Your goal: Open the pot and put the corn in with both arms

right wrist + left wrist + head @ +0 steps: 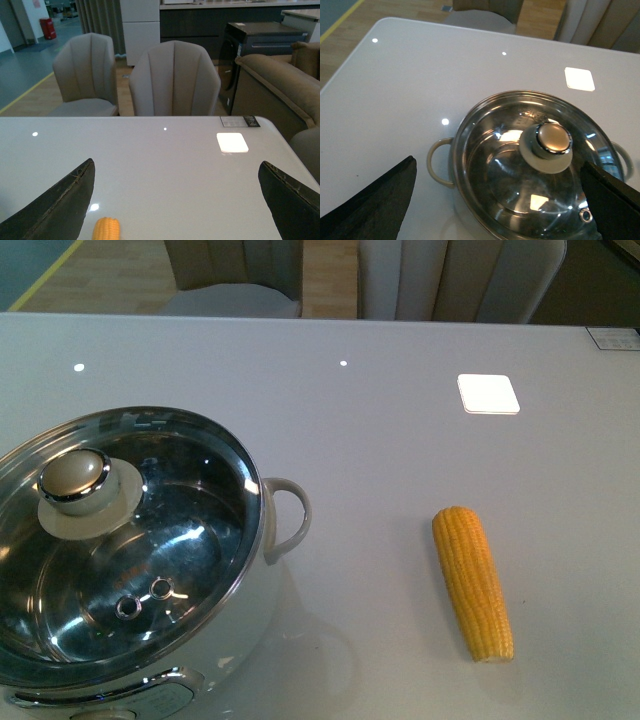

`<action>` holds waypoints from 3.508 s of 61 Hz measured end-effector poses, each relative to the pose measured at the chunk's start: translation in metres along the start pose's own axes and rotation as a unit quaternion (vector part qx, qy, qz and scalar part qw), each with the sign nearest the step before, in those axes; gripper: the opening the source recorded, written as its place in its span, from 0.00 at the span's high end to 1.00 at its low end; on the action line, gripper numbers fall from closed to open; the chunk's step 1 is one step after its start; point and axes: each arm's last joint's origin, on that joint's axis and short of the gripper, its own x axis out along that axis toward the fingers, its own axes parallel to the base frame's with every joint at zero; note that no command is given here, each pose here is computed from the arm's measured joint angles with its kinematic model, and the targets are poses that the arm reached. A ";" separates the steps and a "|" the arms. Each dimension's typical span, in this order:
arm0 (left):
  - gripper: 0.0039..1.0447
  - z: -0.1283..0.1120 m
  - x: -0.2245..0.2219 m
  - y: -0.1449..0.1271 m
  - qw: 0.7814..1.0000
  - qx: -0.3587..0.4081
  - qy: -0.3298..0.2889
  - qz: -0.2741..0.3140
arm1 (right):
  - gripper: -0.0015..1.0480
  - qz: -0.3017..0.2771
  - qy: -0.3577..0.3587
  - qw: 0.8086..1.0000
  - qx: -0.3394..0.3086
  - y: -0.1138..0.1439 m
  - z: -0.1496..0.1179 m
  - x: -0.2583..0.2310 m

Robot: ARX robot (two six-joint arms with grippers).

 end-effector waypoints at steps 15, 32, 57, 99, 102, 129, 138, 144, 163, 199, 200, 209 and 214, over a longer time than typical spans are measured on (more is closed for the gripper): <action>0.07 0.011 0.032 -0.035 0.999 0.022 0.006 -0.036 | 0.08 0.000 0.000 1.000 0.000 0.000 0.000 0.000; 0.07 -0.014 0.090 -0.059 0.999 0.007 0.034 -0.026 | 0.08 0.000 0.000 1.000 0.000 0.000 0.000 0.000; 0.07 -0.044 0.149 -0.061 0.997 0.014 0.073 0.012 | 0.08 0.000 0.000 1.000 0.000 0.000 0.000 0.000; 0.42 -0.049 0.163 -0.073 0.996 0.061 0.058 -0.002 | 0.08 0.000 0.000 1.000 0.000 0.000 0.000 0.000; 0.49 -0.049 0.163 -0.073 0.997 0.060 0.056 0.000 | 0.08 0.000 0.000 1.000 0.000 0.000 0.000 0.000; 0.60 -0.039 0.162 -0.072 0.996 0.066 0.061 0.014 | 0.08 0.000 0.000 1.000 0.000 0.000 0.000 0.000; 0.60 -0.033 0.158 -0.069 0.994 0.083 0.066 0.019 | 0.08 0.000 0.000 1.000 0.000 0.000 0.000 0.000; 0.60 -0.024 0.155 -0.067 0.994 0.086 0.060 0.024 | 0.08 0.000 0.000 1.000 0.000 0.000 0.000 0.000; 0.60 0.042 0.143 -0.052 0.998 0.051 -0.014 0.024 | 0.08 0.000 0.000 1.000 0.000 0.000 0.000 0.000; 0.60 0.018 0.122 0.162 0.976 -0.008 -0.047 0.214 | 0.08 0.000 0.000 1.000 0.000 0.000 0.000 0.000; 0.60 0.016 0.122 0.165 0.975 -0.008 -0.045 0.217 | 0.08 0.000 0.000 1.000 0.000 0.000 0.000 0.000; 0.60 -0.021 0.132 0.187 0.970 -0.030 -0.012 0.241 | 0.08 0.000 0.000 1.000 0.000 0.000 0.000 0.000; 0.60 -0.041 0.142 0.189 0.971 -0.035 0.006 0.236 | 0.08 0.000 0.000 1.000 0.000 0.000 0.000 0.000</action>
